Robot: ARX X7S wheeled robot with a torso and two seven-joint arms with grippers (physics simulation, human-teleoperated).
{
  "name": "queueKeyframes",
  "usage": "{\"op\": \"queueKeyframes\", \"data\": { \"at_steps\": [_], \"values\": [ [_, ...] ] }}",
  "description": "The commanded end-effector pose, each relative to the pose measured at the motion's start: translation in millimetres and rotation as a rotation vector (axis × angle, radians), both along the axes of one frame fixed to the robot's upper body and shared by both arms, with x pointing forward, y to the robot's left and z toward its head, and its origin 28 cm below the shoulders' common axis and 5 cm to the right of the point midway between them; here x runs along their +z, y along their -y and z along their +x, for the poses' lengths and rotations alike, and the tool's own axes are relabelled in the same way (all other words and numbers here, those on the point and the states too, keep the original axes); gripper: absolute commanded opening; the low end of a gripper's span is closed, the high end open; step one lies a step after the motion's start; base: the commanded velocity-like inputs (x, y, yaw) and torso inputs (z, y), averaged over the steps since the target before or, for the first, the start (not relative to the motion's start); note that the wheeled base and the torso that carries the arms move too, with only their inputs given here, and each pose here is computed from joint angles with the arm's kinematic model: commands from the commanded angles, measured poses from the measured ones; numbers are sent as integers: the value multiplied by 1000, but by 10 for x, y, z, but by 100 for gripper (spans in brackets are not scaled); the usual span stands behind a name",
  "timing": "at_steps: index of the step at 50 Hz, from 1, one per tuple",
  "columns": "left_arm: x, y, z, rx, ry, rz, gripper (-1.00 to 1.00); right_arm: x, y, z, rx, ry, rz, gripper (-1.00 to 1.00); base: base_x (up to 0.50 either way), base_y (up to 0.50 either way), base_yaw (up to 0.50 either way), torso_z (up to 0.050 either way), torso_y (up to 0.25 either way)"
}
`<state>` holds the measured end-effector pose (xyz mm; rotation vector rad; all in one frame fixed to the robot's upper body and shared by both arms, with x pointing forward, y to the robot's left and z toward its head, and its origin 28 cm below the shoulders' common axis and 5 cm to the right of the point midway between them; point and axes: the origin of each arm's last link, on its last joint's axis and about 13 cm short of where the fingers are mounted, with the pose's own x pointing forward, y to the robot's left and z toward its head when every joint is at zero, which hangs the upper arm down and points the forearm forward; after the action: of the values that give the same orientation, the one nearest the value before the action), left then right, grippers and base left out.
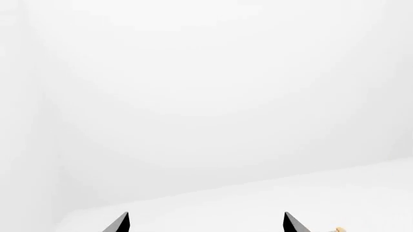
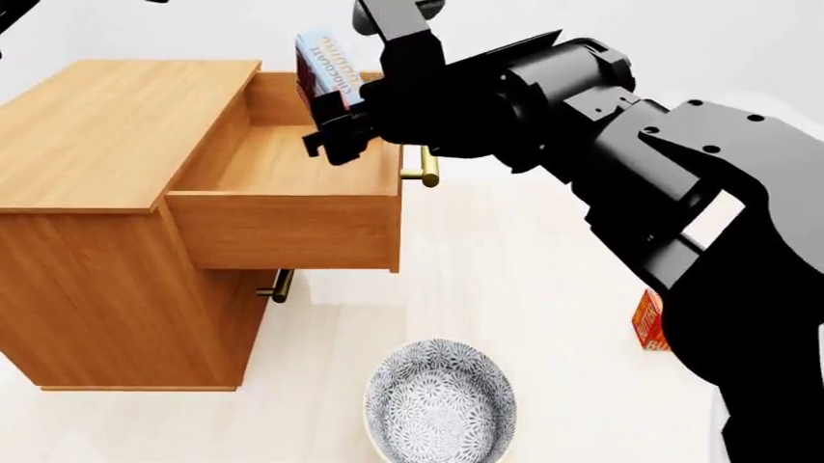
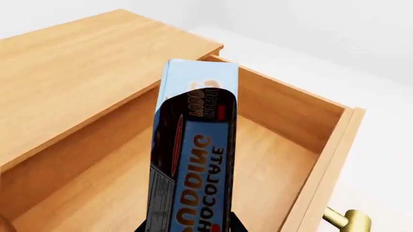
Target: Put the chocolate pudding in the top drawer of the cabinet and close it.
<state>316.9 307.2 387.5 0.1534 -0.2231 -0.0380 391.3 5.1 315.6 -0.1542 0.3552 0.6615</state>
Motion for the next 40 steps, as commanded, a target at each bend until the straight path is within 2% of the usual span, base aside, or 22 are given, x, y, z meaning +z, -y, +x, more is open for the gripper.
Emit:
{"op": "queueKeyframes", "data": {
  "at_steps": [1, 40],
  "values": [
    [-5, -7, -5, 4, -2, 1, 100, -88, -5, 2, 3, -15, -17, -100, 0, 0, 0, 0, 0],
    [-47, -30, -8, 10, -8, -4, 100, -291, -22, -14, 15, -66, -58, -100, 0, 0, 0, 0, 0]
  ]
}}
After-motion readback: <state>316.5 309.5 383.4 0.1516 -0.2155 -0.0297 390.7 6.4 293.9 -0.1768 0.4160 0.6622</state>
